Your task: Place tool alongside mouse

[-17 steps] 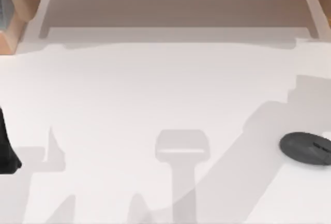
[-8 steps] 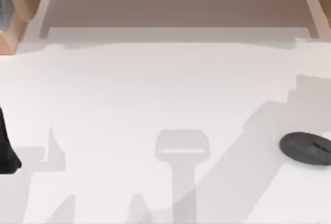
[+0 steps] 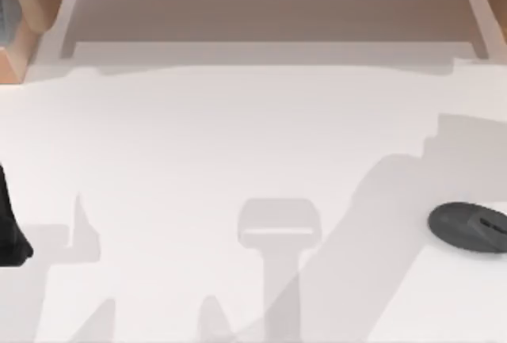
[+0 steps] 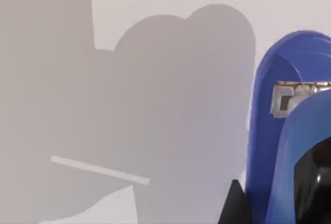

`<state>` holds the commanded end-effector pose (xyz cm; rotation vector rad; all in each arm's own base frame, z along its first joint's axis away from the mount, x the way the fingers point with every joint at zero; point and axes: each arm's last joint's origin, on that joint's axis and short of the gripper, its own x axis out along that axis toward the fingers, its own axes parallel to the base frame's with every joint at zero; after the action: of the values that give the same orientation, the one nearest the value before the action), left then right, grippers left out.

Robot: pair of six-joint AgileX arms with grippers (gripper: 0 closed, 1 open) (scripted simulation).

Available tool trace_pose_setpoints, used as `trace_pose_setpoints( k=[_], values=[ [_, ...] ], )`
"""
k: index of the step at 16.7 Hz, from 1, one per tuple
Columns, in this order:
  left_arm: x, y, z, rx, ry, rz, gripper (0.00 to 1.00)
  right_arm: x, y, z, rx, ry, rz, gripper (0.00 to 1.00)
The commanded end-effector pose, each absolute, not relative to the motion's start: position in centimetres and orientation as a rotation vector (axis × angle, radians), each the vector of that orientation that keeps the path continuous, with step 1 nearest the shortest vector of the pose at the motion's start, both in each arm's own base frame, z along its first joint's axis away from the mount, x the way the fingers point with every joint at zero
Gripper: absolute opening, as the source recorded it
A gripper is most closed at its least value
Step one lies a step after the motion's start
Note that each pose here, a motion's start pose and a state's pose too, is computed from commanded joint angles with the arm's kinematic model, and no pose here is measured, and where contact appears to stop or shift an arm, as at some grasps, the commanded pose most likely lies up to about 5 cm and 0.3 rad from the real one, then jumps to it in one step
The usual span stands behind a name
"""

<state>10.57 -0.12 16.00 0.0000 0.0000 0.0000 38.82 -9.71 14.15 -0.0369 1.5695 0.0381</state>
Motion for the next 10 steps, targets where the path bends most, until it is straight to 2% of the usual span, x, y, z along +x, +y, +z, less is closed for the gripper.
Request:
trace_pose_setpoints(
  k=[6,10],
  values=[
    [10.6,-0.1,16.0,0.000,0.000,0.000,1.00,39.1,-9.4,14.6,-0.034,1.564,0.035,0.00],
    [10.6,-0.1,16.0,0.000,0.000,0.000,1.00,41.4,-6.2,15.3,-0.021,1.555,0.027,0.00]
  ],
)
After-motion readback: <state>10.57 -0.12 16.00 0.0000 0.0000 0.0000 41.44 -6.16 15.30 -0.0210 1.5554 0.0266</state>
